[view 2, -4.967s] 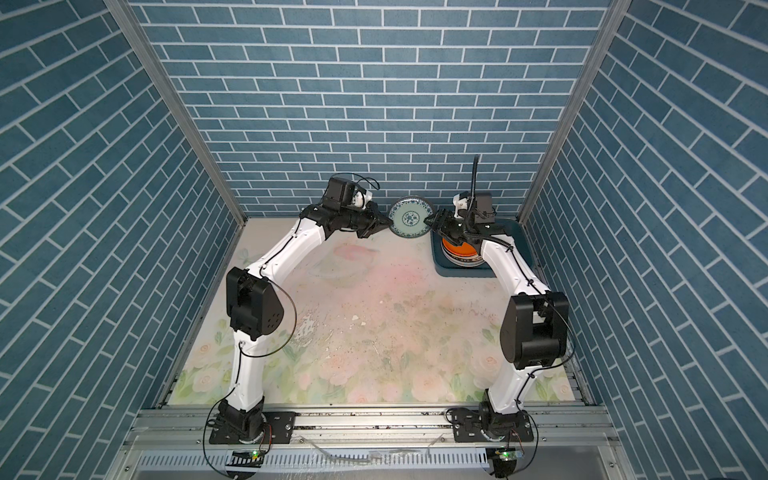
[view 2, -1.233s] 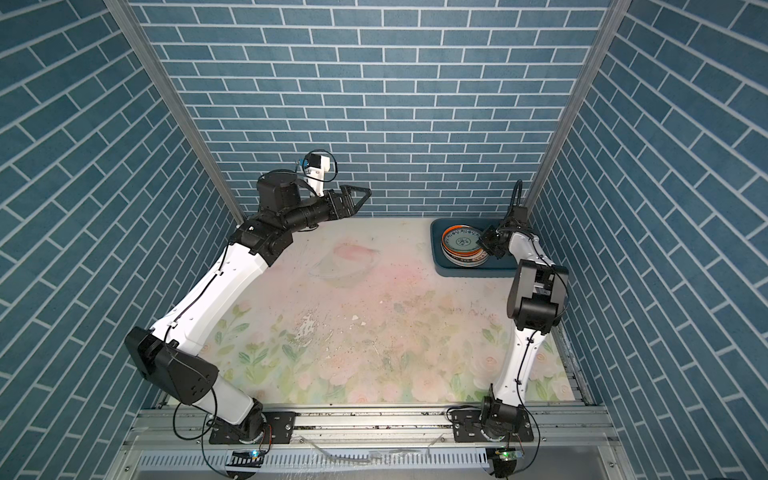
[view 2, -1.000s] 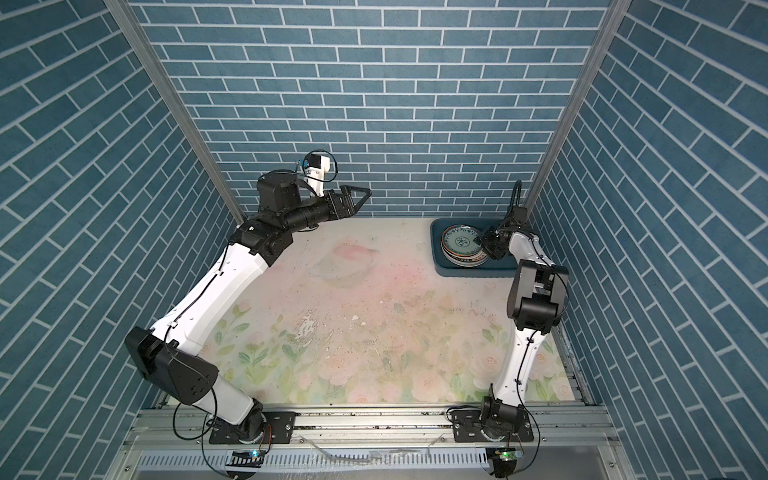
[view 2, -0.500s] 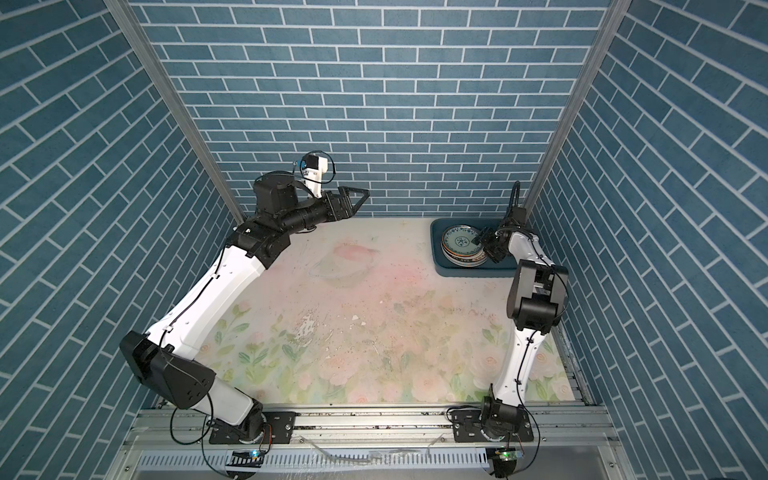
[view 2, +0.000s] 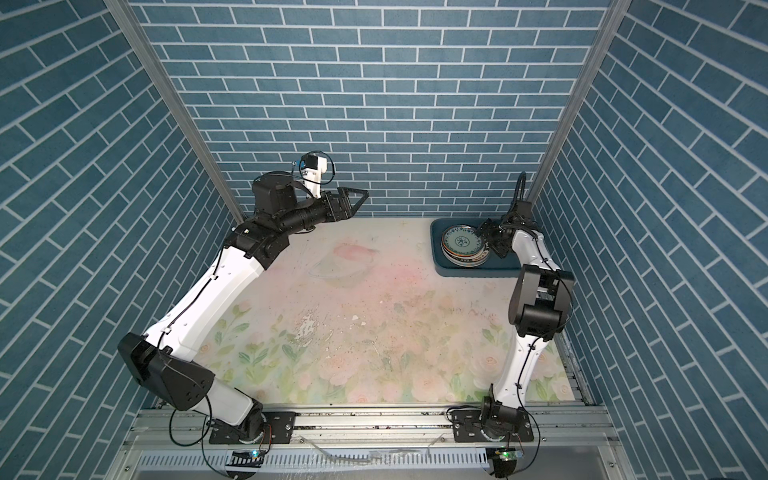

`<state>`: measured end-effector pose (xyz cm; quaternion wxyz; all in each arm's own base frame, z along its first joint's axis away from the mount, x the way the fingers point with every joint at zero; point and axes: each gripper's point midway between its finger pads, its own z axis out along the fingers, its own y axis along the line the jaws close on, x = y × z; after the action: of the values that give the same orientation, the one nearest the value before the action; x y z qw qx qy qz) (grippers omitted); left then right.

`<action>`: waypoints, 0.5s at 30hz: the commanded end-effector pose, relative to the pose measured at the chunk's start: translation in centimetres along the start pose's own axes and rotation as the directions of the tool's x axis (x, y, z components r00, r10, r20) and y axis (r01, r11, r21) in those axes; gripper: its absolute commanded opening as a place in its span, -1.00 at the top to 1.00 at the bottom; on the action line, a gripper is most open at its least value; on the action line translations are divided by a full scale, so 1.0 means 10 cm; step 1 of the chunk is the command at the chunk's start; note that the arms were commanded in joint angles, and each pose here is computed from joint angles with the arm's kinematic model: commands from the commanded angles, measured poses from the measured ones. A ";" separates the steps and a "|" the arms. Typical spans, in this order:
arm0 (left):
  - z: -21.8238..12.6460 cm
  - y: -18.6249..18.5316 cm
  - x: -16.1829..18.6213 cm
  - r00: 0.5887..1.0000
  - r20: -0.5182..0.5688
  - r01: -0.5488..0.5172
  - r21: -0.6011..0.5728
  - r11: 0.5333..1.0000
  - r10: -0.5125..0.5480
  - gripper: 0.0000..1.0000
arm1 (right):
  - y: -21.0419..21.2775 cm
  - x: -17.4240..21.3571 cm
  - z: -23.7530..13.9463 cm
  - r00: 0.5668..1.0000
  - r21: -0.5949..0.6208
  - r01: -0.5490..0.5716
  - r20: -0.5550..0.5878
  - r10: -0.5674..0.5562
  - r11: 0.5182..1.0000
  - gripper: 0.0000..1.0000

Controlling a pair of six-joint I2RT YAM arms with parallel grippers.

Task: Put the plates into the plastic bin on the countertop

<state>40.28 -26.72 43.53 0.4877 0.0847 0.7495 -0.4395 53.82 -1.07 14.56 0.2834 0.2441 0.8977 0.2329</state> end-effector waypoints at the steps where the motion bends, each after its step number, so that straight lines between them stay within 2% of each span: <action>1: -0.10 -0.04 -0.05 0.999 0.017 -0.028 0.001 1.000 0.028 -0.99 | 0.11 -0.05 -0.27 0.998 0.001 0.039 0.057 -0.039 0.999 -0.75; 8: -0.18 0.13 -0.05 0.999 0.018 -0.034 -0.062 0.997 0.035 -0.99 | 0.15 0.00 -0.61 0.990 0.010 0.059 0.126 -0.060 0.998 -0.75; 15: -0.36 0.64 -0.05 0.999 0.042 -0.006 -0.201 0.980 0.014 -0.99 | 0.06 0.15 -1.04 0.972 0.066 0.072 0.221 -0.085 0.995 -0.76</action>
<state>41.22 -22.41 41.33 0.5008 0.0473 0.7710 -0.3906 47.57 -1.78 20.01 0.3480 0.2469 0.8825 0.1975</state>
